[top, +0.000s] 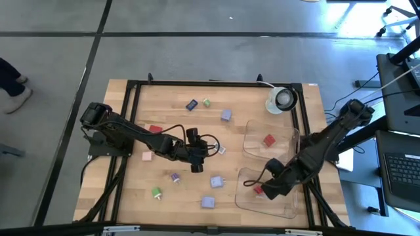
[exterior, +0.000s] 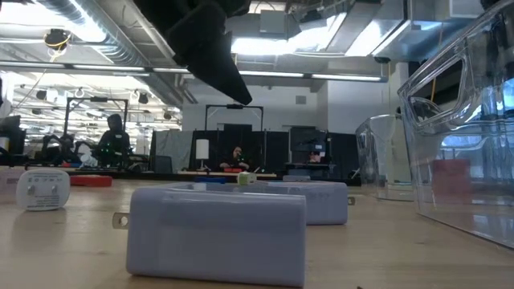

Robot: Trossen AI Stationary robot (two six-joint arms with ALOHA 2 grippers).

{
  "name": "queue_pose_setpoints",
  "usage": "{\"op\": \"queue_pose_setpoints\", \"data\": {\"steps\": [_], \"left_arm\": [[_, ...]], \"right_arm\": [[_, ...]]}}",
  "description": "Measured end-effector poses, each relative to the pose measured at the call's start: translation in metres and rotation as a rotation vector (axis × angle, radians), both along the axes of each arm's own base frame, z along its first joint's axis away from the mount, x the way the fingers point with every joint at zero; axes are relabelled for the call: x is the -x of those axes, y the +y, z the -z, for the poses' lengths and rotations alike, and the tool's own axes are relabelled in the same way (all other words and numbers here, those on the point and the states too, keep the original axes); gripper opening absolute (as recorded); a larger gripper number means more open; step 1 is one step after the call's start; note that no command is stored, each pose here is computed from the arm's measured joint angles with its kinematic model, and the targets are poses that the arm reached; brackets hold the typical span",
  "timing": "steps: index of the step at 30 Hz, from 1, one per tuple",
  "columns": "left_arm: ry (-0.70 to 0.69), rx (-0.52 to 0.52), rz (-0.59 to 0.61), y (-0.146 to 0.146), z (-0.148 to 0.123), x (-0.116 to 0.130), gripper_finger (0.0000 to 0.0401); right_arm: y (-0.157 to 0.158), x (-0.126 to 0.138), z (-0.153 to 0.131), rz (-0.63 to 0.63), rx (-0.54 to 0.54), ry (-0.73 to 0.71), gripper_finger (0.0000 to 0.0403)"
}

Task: Pick & Place Office items
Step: Put the left blue digital timer into the bottom transparent bin

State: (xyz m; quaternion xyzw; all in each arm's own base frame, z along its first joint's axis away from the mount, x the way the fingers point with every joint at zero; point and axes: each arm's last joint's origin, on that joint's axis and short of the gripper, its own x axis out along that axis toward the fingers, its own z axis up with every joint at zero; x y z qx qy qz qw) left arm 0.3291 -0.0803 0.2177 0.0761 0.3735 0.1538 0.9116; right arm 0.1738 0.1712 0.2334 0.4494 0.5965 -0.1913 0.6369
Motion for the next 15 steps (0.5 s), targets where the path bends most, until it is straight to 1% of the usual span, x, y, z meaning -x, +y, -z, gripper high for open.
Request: {"op": "queue_pose_setpoints", "data": {"steps": [4, 8, 15], "left_arm": [[-0.014, 0.022, -0.032, 0.001, 0.0, 0.0, 0.0239], [-0.027, 0.02, -0.066, 0.003, 0.0, 0.0, 0.0239], [-0.025, 0.024, -0.064, 0.003, 0.0, 0.0, 0.0239]], "right_arm": [[0.006, -0.006, 0.016, 0.003, 0.047, 0.05, 0.0072], [0.01, -0.011, 0.032, 0.005, 0.107, 0.095, 0.0072], [0.015, -0.016, 0.051, -0.002, 0.172, 0.138, 0.0072]]}}
